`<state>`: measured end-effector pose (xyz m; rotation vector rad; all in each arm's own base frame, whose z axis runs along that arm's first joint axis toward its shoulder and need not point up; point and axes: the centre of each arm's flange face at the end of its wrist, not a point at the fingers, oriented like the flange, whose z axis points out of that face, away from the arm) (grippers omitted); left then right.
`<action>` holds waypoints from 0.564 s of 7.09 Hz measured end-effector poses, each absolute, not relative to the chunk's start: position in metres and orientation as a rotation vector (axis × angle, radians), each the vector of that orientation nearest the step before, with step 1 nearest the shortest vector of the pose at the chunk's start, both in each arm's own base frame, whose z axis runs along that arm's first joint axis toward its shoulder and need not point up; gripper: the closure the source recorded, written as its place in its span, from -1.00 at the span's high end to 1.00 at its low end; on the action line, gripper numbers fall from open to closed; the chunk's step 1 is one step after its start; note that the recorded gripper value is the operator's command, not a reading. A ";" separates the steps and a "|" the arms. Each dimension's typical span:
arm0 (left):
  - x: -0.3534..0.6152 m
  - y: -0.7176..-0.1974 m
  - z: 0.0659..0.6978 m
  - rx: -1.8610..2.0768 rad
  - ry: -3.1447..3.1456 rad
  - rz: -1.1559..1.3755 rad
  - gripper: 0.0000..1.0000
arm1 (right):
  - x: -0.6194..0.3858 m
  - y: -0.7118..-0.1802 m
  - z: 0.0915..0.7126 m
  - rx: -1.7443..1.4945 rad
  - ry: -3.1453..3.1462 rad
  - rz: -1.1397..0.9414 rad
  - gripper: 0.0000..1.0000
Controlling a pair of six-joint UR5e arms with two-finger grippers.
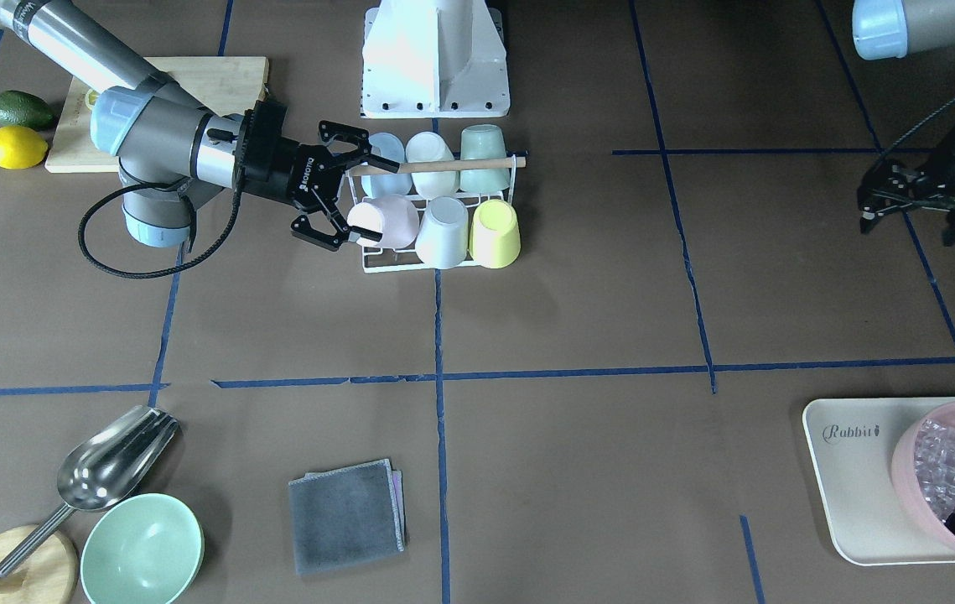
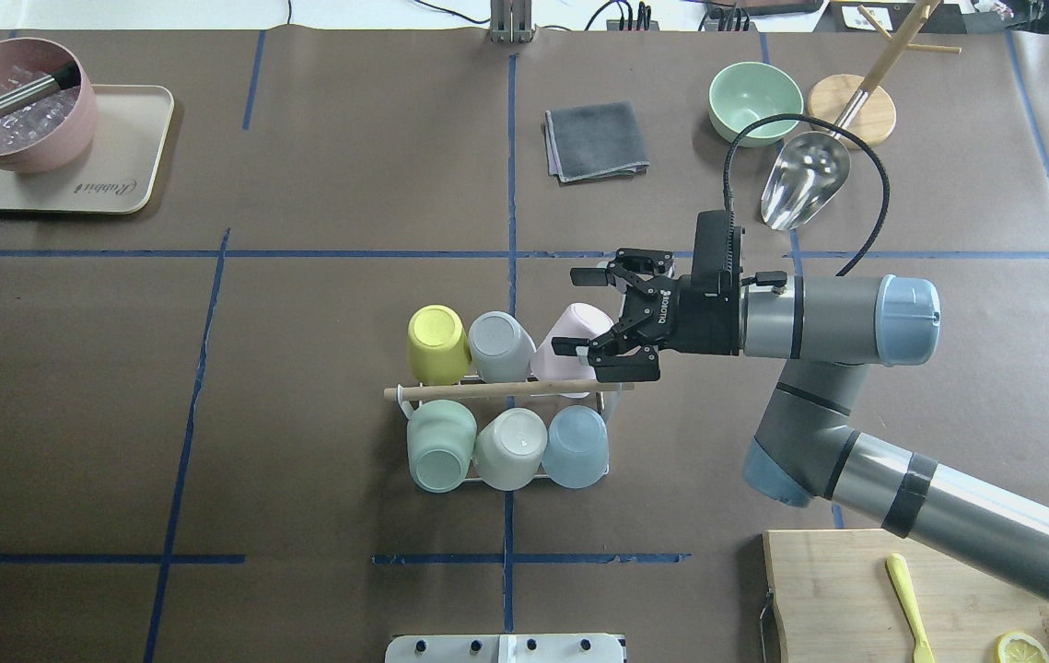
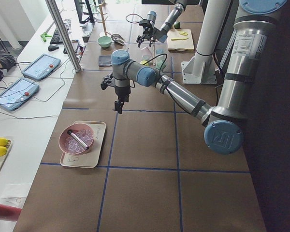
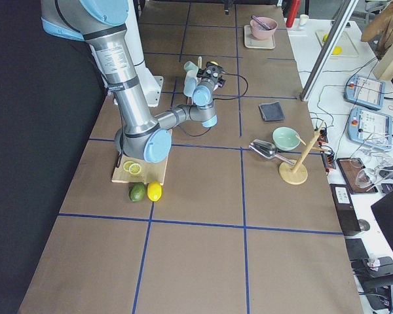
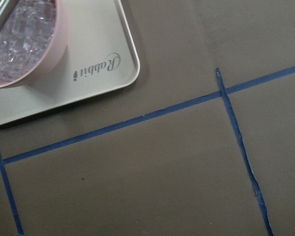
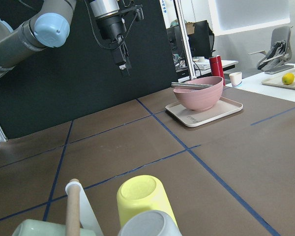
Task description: Place cup on cup holder
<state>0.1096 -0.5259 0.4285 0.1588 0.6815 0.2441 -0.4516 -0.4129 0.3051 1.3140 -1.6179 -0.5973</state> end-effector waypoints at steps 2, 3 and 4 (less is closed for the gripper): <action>0.073 -0.531 0.472 0.140 0.703 0.310 1.00 | -0.436 -0.421 0.291 1.319 -1.617 -0.598 1.00; 0.054 -0.524 0.502 0.111 0.745 0.314 1.00 | -0.417 -0.437 0.281 1.280 -1.584 -0.617 1.00; 0.035 -0.515 0.532 0.086 0.784 0.307 1.00 | -0.393 -0.457 0.270 1.213 -1.542 -0.638 1.00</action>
